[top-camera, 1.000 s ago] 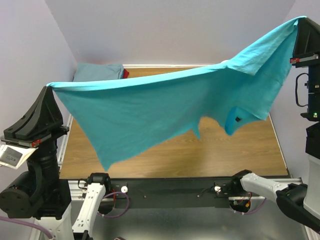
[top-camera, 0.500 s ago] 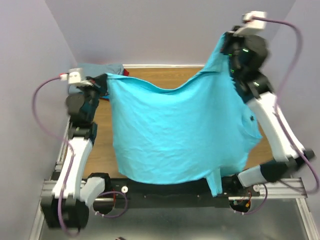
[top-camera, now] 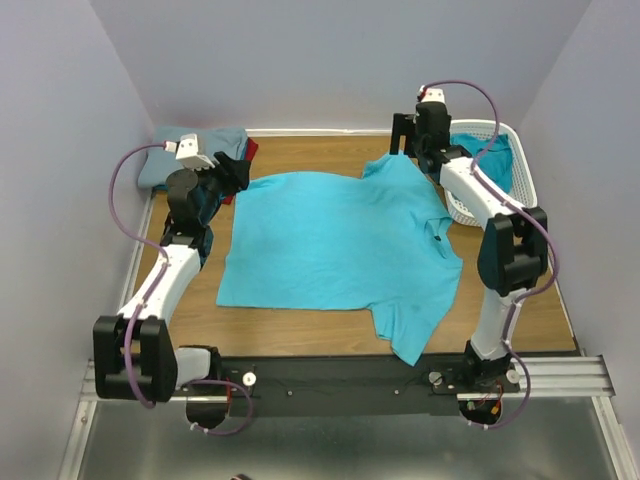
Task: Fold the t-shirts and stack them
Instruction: Flatten the tshirt out
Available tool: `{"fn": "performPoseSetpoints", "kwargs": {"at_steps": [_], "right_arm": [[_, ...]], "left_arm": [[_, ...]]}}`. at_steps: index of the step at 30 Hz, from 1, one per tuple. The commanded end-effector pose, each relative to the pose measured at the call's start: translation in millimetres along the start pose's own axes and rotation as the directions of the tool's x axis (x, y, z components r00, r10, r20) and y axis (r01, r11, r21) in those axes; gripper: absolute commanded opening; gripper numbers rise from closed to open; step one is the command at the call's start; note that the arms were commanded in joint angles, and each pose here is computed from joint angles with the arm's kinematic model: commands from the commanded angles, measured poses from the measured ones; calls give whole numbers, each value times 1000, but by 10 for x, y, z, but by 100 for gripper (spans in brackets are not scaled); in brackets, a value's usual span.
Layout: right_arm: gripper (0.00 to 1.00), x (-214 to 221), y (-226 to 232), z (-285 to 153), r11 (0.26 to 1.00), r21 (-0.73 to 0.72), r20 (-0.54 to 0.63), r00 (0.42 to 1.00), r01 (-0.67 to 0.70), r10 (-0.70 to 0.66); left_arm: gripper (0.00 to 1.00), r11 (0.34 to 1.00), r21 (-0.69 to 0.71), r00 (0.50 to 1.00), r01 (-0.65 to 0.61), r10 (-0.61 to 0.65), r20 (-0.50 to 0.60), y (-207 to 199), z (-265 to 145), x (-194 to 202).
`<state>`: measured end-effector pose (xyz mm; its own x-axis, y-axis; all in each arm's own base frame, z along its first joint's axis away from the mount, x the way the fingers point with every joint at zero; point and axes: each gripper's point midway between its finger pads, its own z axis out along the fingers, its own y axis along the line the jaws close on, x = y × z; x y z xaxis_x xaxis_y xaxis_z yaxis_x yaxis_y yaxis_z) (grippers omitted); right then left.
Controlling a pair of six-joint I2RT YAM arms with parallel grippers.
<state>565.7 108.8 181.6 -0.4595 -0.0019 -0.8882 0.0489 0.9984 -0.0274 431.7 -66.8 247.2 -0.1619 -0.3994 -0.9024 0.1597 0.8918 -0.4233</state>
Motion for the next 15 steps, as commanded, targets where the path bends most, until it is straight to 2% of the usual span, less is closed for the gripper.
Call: {"fn": "performPoseSetpoints", "kwargs": {"at_steps": [1, 4, 5, 10, 15], "right_arm": [[100, -371, 246, -521, 980, -179, 81, 992, -81, 97], [100, -229, 294, -704, 964, -230, 40, 989, -131, 144], [100, 5, 296, -711, 961, -230, -13, 987, -156, 157], [100, 438, 317, -927, 939, -256, -115, 972, -228, 205], [100, 929, 263, -1011, 935, -226, -214, 951, -272, 225]], "left_arm": [[66, 995, 80, 995, -52, 45, 90, -317, -193, -259], [66, 998, 50, 999, -42, 41, 21, -229, -243, 39], [66, 999, 38, 999, -38, 38, -4, -182, -230, 132], [66, 1000, -16, 990, -18, 15, -143, 37, -206, 632], [66, 999, -38, 975, -4, -5, -222, 153, -184, 949]]}}
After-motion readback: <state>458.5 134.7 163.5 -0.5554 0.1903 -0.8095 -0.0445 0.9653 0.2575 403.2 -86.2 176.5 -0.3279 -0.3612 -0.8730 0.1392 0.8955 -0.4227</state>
